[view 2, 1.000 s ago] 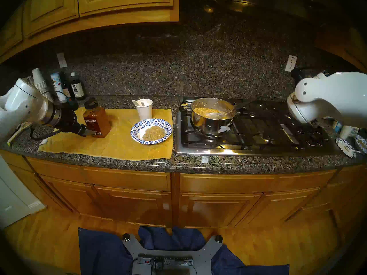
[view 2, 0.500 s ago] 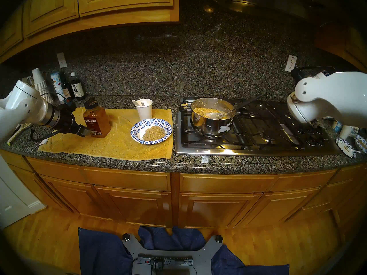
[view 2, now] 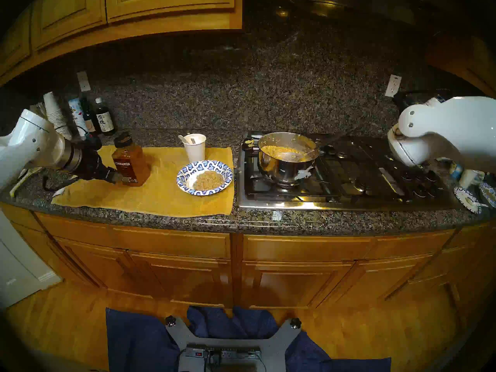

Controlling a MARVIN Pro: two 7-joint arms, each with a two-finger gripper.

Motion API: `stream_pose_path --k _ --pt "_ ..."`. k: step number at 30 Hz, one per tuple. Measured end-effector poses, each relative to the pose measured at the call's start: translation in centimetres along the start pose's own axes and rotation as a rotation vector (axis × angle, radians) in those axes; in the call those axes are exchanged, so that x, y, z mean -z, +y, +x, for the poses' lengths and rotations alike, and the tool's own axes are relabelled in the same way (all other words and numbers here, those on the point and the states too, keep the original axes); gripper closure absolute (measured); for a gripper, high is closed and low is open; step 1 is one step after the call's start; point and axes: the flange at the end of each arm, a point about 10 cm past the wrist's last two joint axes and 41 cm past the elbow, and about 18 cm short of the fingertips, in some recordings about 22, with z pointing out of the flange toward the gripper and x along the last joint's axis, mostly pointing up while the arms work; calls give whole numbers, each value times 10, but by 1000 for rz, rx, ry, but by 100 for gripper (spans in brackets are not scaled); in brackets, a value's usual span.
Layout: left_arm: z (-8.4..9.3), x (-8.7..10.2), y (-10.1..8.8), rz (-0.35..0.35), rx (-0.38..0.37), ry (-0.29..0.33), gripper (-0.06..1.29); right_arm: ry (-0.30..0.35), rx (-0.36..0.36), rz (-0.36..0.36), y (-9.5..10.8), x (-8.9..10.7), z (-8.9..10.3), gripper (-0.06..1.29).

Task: Scoop oatmeal into bowl and add cinnamon

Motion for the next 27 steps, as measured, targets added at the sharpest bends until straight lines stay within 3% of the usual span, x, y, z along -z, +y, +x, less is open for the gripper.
stream_pose_path --k 27 --pt "1 0 11 56 87 43 -3 0 4 -3 -1 0 0 -1"
